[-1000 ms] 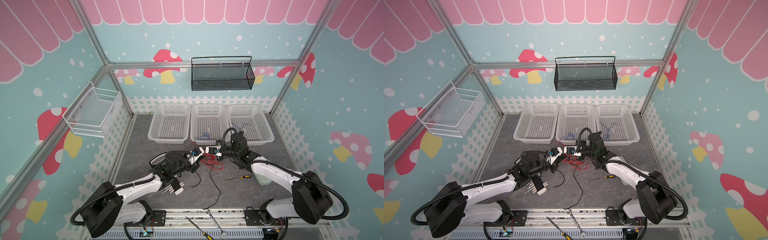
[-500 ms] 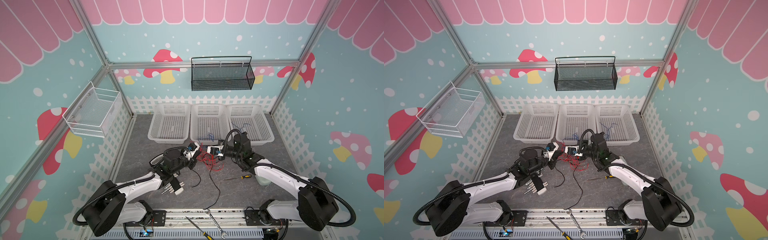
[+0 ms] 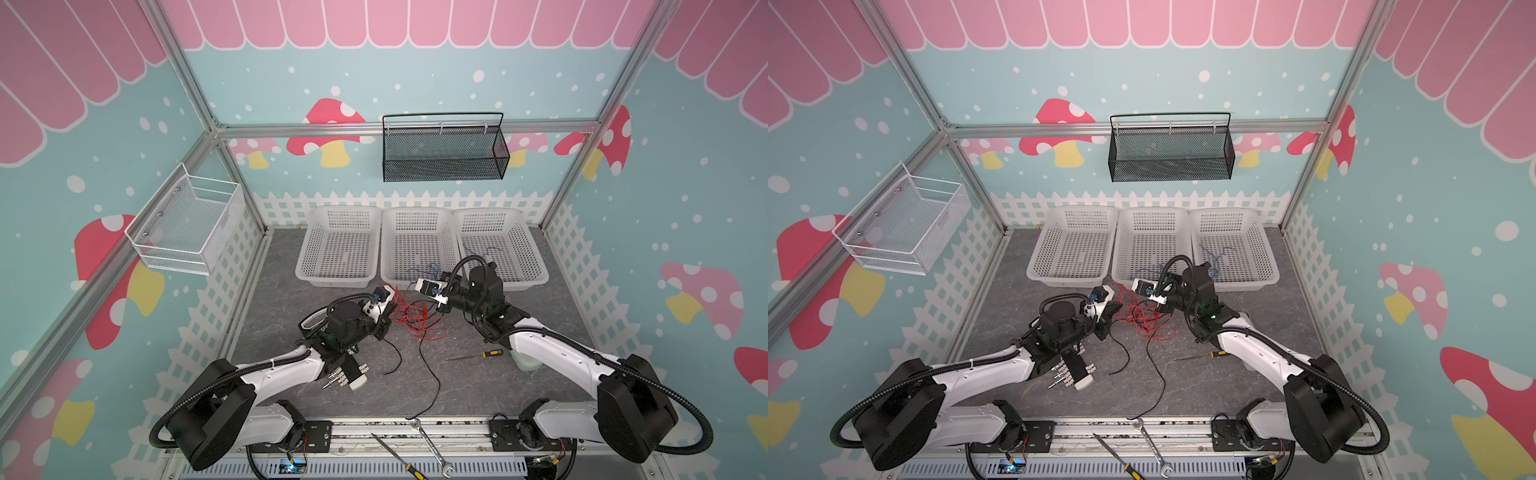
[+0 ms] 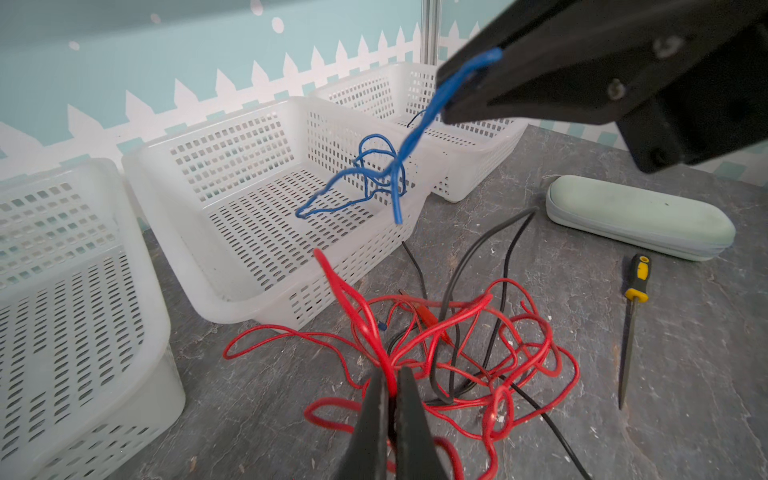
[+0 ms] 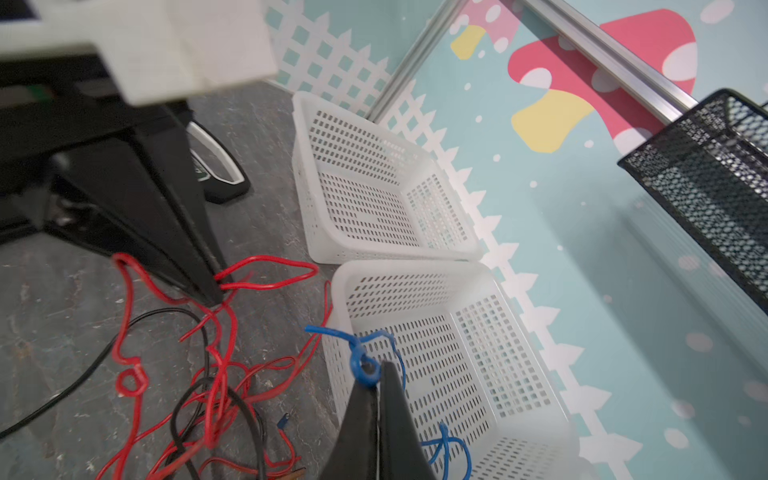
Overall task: Untangle the cables
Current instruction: 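Carry the blue wire with the right gripper into the farthest basket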
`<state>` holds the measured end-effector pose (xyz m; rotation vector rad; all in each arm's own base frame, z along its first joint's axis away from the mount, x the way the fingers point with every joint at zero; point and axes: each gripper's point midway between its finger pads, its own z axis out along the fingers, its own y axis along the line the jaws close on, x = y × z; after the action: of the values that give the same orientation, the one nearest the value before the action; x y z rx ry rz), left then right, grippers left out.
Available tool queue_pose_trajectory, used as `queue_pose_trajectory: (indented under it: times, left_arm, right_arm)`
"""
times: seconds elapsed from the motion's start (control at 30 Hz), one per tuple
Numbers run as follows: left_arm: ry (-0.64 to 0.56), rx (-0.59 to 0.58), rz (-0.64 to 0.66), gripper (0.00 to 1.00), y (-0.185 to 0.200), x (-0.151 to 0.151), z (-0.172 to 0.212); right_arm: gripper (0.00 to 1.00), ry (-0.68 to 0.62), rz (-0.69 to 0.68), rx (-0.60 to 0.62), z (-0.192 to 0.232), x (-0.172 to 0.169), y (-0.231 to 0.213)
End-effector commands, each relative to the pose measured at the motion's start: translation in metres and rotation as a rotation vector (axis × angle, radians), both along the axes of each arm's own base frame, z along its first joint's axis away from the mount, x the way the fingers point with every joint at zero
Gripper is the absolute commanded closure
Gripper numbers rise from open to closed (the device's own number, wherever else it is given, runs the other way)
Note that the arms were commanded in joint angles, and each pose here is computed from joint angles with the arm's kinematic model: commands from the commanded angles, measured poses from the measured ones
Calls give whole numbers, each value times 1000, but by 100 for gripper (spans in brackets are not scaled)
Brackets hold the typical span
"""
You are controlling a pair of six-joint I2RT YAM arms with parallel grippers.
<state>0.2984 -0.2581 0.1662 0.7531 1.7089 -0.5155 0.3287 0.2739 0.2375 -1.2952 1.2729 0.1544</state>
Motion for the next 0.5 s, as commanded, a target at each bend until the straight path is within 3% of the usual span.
queue_pose_trajectory:
  times: [0.0,0.47]
  left_arm:
    - [-28,-27,25,100,4,3,9]
    - [-51,-36,115,100,14,15,13]
  right_arm:
    - [100,-40,-114,69,27,19,-6]
    - [100,-249,-463,203,121,74,-73]
